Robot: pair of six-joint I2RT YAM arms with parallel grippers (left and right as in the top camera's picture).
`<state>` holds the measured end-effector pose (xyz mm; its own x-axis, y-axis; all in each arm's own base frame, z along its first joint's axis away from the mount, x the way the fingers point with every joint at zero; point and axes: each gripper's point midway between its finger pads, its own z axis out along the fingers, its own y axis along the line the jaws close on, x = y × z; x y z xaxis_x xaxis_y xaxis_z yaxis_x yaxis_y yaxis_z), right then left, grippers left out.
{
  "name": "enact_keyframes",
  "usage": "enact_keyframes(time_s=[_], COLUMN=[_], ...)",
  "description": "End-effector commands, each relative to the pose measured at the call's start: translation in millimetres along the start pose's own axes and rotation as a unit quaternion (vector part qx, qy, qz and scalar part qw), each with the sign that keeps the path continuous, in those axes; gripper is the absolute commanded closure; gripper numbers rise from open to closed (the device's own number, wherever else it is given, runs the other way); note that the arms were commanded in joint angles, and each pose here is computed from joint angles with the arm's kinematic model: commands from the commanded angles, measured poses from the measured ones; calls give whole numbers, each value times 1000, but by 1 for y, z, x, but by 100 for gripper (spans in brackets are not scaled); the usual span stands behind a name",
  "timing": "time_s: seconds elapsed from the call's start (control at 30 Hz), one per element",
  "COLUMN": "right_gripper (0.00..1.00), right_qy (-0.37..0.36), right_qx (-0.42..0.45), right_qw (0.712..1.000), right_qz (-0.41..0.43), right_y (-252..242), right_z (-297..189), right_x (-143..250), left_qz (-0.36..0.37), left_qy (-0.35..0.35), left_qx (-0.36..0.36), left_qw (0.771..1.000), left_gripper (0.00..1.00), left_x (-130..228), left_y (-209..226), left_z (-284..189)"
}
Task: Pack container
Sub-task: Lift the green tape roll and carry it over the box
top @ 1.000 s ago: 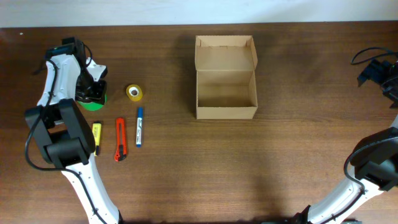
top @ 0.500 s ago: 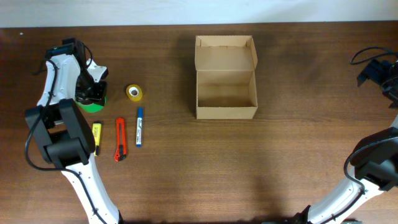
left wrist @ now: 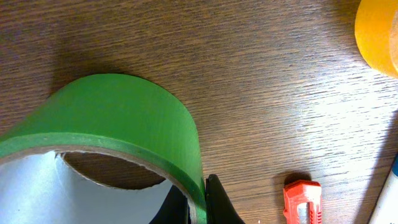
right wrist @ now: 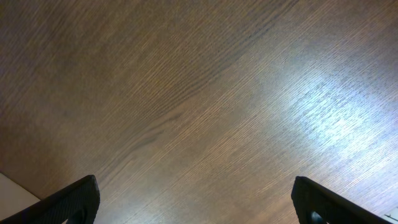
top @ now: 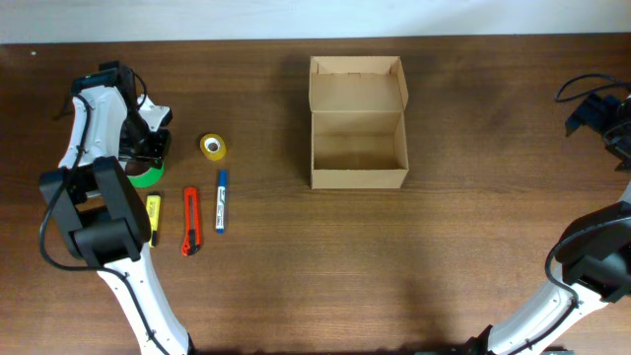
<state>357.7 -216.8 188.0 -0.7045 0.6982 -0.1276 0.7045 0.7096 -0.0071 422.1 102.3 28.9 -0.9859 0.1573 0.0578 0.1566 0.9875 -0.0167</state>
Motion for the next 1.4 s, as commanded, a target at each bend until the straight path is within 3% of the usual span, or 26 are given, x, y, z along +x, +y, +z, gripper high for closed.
enact_keyframes(time_s=[0.0,0.27,0.53,0.63,0.83,1.03,1.2,1.37], right_gripper=[1,1,1,1,1,1,1,1], right_qy=[0,-4,-4,-3,-3,3,3,5], right_qx=[-5,-6,-5,-5,-5,-4,-4,-3], right_qw=[1000,1000,1000,1000,1000,1000,1000,1000], right_qz=[-3,-3,-2,-2,-2,-2,-2,-3], right_y=[1,1,0,0,0,0,0,0], right_z=[-3,-3,-3,-3,-3,-3,-3,-3], right_x=[2,1,1,1,1,4,4,5], left_qz=[-2,-23,-82,-63,50,216,359,451], left_qy=[2,-34,-110,-140,-234,-297,-301,-277], left_qx=[27,25,6,1,11,15,13,41], left_qw=[1000,999,990,988,971,930,883,848], left_gripper=[98,98,98,98,98,98,99,99], left_x=[-2,-23,-50,-57,-84,-95,-85,-57], left_y=[-8,-14,-25,-45,-114,-199,-269,-333], left_z=[5,-30,-114,-148,-206,-240,-243,-235])
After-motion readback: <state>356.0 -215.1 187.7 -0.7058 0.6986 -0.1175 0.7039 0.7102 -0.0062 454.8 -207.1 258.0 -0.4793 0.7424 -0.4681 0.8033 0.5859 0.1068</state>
